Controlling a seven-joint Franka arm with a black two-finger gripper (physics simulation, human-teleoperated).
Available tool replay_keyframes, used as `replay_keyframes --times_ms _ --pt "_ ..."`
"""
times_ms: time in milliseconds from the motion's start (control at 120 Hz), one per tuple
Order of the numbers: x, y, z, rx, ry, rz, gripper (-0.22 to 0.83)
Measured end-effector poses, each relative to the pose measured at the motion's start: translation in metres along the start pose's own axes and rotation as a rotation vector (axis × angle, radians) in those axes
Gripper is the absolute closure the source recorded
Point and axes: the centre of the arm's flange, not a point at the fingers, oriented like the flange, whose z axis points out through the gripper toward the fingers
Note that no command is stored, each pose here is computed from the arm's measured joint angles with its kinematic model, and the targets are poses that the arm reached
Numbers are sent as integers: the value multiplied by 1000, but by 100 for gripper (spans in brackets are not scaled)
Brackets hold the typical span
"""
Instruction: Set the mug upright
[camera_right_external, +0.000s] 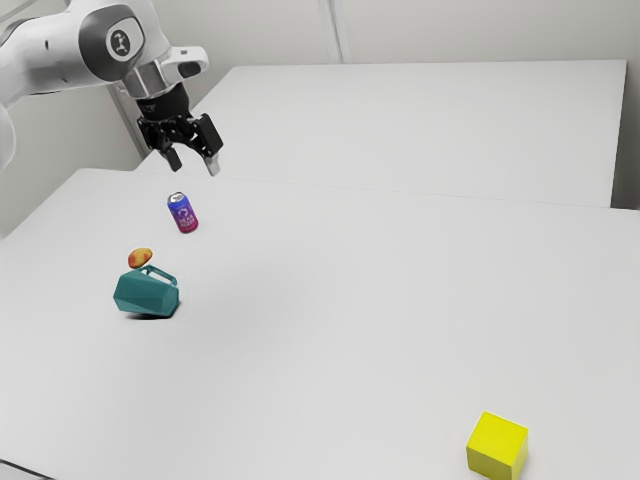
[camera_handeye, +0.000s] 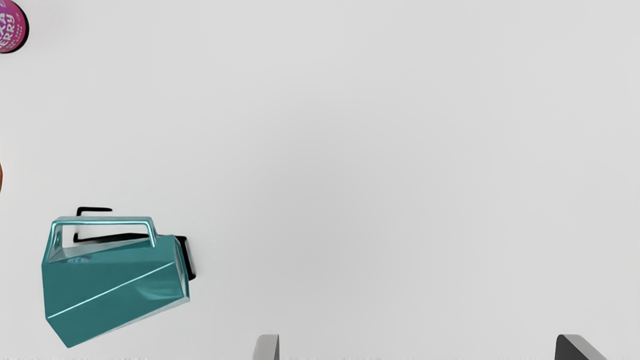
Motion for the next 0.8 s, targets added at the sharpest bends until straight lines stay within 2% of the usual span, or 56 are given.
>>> replay_keyframes --times_ms 417,617,800 --pt "-3 -6 0 -11 -9 -21 0" --pt "-61 -84 -20 -135 -8 -180 0" --pt "-92 -178 3 -277 5 -284 0"
